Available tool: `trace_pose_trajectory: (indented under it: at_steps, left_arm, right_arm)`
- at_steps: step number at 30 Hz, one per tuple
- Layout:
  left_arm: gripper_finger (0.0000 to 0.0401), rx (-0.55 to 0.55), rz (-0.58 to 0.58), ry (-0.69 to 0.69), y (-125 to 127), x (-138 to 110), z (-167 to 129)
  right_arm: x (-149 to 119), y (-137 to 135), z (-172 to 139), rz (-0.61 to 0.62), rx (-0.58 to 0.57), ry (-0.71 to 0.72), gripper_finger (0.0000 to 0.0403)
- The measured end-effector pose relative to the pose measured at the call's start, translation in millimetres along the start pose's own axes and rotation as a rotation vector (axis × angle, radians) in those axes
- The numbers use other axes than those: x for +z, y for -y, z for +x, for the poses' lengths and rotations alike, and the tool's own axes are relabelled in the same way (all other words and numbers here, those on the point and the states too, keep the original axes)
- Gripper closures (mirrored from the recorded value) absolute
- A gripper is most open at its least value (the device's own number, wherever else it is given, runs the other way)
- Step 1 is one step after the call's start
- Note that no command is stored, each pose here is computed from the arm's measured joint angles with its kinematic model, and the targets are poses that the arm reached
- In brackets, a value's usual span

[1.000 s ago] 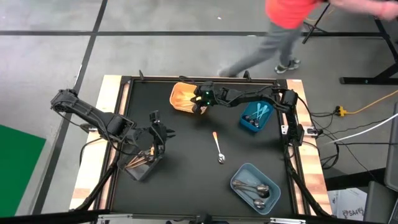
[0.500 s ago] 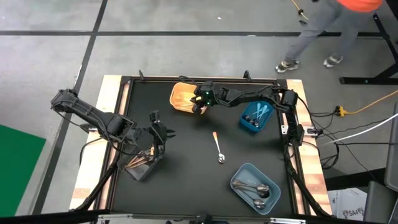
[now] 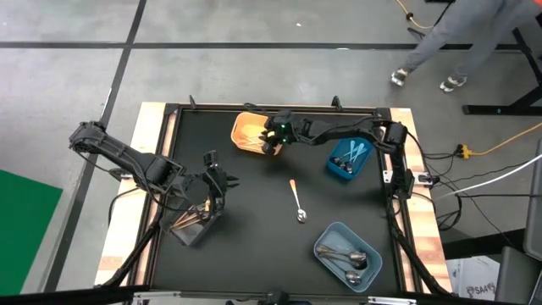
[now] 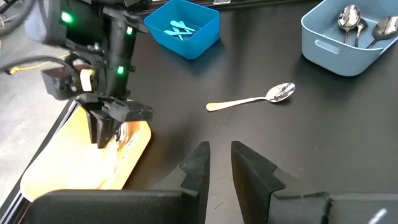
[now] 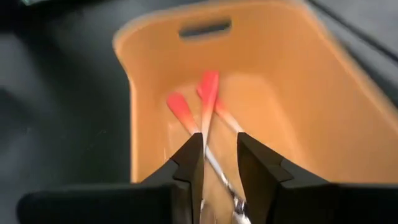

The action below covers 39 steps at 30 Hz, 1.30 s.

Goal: Sort silverware by color (type)
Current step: Put the orange spoon into the yellow bin

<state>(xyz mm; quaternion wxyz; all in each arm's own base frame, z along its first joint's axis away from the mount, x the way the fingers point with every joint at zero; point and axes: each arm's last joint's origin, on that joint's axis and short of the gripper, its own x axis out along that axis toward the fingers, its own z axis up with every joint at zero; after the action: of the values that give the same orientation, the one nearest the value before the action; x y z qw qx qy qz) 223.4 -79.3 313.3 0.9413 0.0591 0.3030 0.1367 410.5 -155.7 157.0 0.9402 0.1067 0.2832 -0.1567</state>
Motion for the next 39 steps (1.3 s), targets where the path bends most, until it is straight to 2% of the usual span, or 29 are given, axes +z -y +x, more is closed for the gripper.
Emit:
trace_pose_trajectory:
  at_steps: [3,9,15,21,29,34,39]
  left_arm:
    - [0.0341,0.0,0.0,0.0,0.0,0.0,0.0]
    - [0.0341,0.0,0.0,0.0,0.0,0.0,0.0]
    - [0.0341,0.0,-0.001,0.001,0.0,0.1,0.0]
    - [0.0341,-0.001,-0.003,0.003,0.1,0.3,0.0]
    - [0.0341,-0.002,-0.004,0.004,0.2,0.4,0.0]
    - [0.0341,-0.004,-0.005,0.005,0.4,0.5,0.2]
    - [0.0341,-0.006,-0.005,0.005,0.6,0.5,0.1]
  right_arm:
    - [13.6,-2.2,-13.1,-0.03,0.004,0.043,0.0315]
    - [45.1,-10.6,-59.1,-0.042,0.023,0.089,0.0315]
    - [57.5,-41.7,-114.0,0.014,0.083,0.01,0.0315]
    - [37.1,-99.4,-140.5,0.051,0.106,-0.163,0.0315]
    - [-10.9,-162.5,-147.1,0.12,-0.03,-0.316,0.0315]
    - [-38.2,-174.3,-146.1,0.202,-0.067,-0.403,0.0315]
    - [-61.5,-172.3,-145.1,0.288,-0.124,-0.462,0.0315]
